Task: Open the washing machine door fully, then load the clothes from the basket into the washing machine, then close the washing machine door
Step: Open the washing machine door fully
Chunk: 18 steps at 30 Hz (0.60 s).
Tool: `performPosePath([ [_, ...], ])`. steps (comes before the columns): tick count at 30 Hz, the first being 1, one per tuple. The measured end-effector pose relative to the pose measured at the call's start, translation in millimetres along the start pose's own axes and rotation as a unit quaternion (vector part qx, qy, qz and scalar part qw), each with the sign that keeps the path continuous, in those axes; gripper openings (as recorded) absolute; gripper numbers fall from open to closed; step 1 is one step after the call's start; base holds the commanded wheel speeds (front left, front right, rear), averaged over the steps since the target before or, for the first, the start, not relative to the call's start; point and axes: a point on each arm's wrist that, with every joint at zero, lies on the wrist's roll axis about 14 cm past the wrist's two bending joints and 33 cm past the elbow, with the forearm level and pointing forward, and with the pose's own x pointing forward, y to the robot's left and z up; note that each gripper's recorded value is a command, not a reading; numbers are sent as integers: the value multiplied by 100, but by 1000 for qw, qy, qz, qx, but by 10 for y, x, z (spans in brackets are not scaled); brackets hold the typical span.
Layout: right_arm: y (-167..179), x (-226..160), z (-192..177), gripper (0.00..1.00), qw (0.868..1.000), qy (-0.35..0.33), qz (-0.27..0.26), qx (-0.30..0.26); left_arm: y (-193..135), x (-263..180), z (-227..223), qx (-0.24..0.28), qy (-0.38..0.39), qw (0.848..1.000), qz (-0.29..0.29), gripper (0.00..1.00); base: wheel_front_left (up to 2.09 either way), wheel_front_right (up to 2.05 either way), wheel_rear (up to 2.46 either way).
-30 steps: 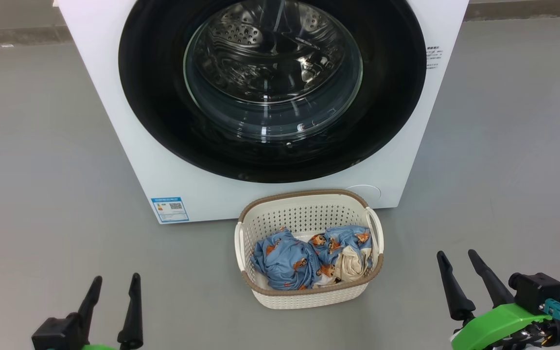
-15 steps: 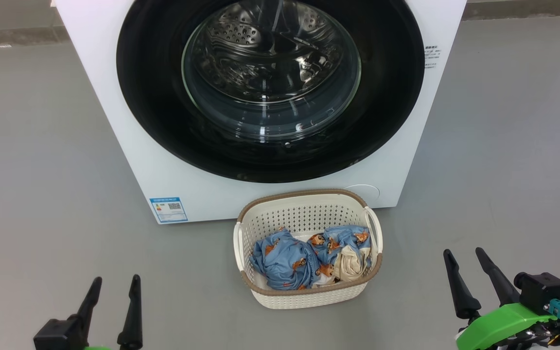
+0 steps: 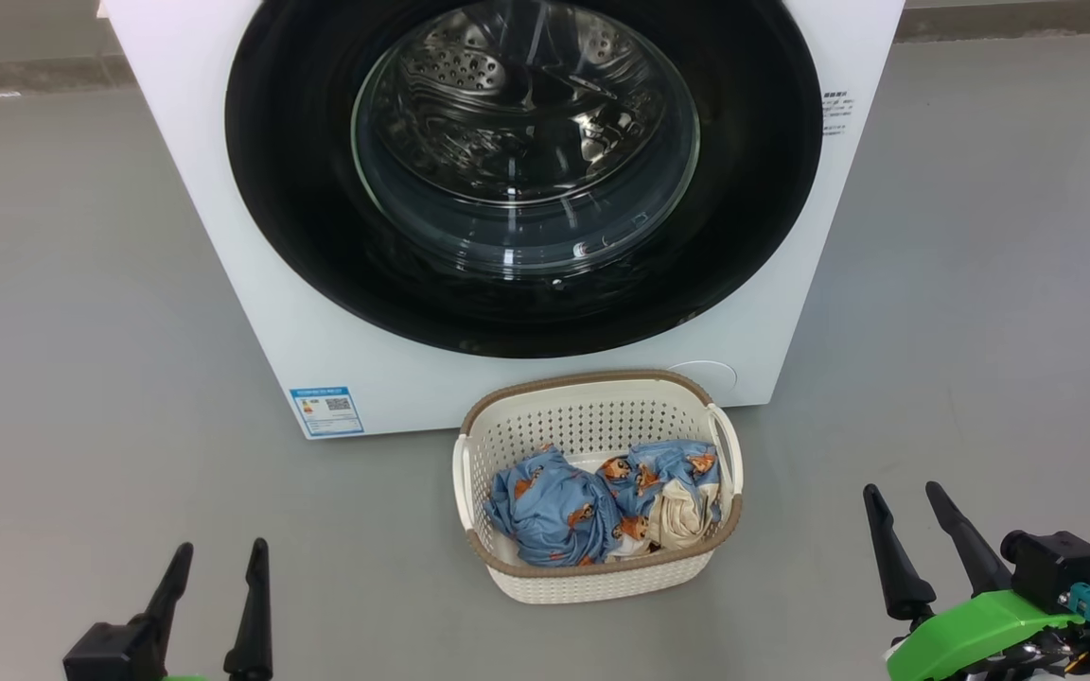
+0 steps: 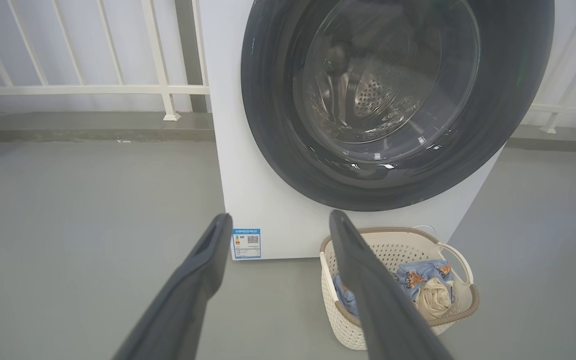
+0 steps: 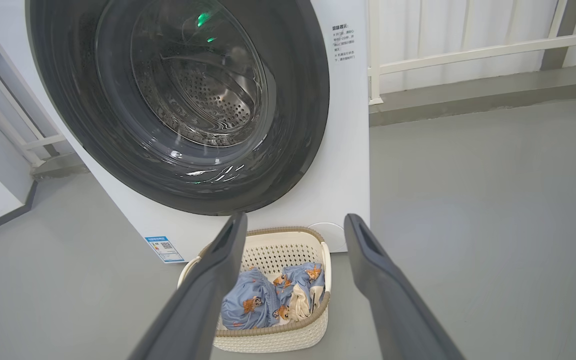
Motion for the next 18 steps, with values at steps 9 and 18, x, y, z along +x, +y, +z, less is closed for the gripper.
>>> performPosePath([
  [9,-14,-10,-8,100,1000,0,-4,3,32,6,0,4,0,1000,5,100,61,61,-122],
  [18,-42,-11,-8,100,1000,-1,-9,5,29,15,-25,5,4,1000,5,100,118,118,-237],
])
